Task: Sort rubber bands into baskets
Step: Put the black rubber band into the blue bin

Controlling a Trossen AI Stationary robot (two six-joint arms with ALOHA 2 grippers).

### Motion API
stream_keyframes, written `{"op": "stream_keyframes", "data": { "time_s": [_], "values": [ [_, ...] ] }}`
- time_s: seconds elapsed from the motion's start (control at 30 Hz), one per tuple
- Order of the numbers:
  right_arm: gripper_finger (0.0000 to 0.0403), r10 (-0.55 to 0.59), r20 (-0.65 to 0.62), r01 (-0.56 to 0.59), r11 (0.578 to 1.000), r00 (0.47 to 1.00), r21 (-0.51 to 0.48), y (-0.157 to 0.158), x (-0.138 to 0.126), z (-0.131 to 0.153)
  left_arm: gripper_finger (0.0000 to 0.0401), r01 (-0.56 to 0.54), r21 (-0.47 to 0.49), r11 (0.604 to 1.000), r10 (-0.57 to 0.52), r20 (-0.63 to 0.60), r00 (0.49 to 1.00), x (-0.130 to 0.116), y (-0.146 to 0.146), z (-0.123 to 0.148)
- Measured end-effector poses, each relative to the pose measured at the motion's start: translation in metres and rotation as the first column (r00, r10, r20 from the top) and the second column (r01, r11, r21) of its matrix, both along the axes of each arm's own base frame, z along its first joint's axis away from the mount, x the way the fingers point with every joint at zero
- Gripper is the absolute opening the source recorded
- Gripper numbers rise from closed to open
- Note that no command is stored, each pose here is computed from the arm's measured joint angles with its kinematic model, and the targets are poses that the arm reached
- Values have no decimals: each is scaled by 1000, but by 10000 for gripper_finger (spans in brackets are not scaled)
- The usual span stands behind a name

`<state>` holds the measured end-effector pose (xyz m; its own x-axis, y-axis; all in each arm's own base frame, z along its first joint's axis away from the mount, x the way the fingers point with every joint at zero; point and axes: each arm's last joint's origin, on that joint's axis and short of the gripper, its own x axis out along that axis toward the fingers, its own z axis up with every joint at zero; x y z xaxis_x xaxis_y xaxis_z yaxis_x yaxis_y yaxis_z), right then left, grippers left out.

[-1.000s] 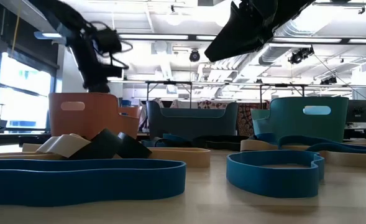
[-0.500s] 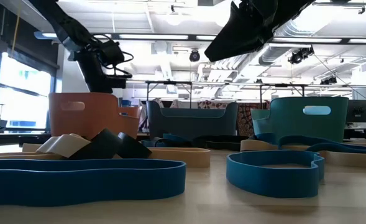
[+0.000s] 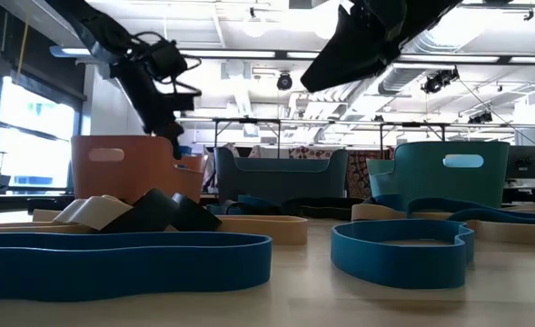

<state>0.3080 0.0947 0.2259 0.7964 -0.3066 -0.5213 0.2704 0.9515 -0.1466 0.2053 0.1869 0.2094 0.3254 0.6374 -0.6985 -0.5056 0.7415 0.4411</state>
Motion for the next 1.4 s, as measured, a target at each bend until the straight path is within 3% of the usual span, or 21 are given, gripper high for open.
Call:
{"op": "stream_keyframes", "data": {
  "time_s": [0.2, 0.47, 0.8, 1.03, 1.17, 1.4],
  "values": [
    [171, -5, -25, 5, 1000, 1000, -3, -1, -2, -2, 72, 29, 12, 1000, -30, 109, 994, 9, -23, 17],
    [171, -28, -54, 29, 999, 998, 13, -2, -4, -5, 22, 159, 19, 987, -158, 251, 955, 23, -74, 39],
    [169, -40, 54, 34, 995, 998, 98, -11, -11, -35, 1, 292, -27, 956, -247, 464, 851, 10, -139, 19],
    [128, -42, 120, 25, 990, 992, 136, -18, -18, -50, 1, 422, -92, 902, -317, 523, 791, -1, -180, 14],
    [114, -40, 120, 25, 992, 992, 123, -18, -18, -50, 1, 448, -96, 889, -347, 497, 795, -4, -202, 11],
    [113, -21, 129, 8, 995, 991, 104, -17, -17, -49, 0, 374, -83, 924, -311, 407, 859, -18, -227, 1]
  ]
}}
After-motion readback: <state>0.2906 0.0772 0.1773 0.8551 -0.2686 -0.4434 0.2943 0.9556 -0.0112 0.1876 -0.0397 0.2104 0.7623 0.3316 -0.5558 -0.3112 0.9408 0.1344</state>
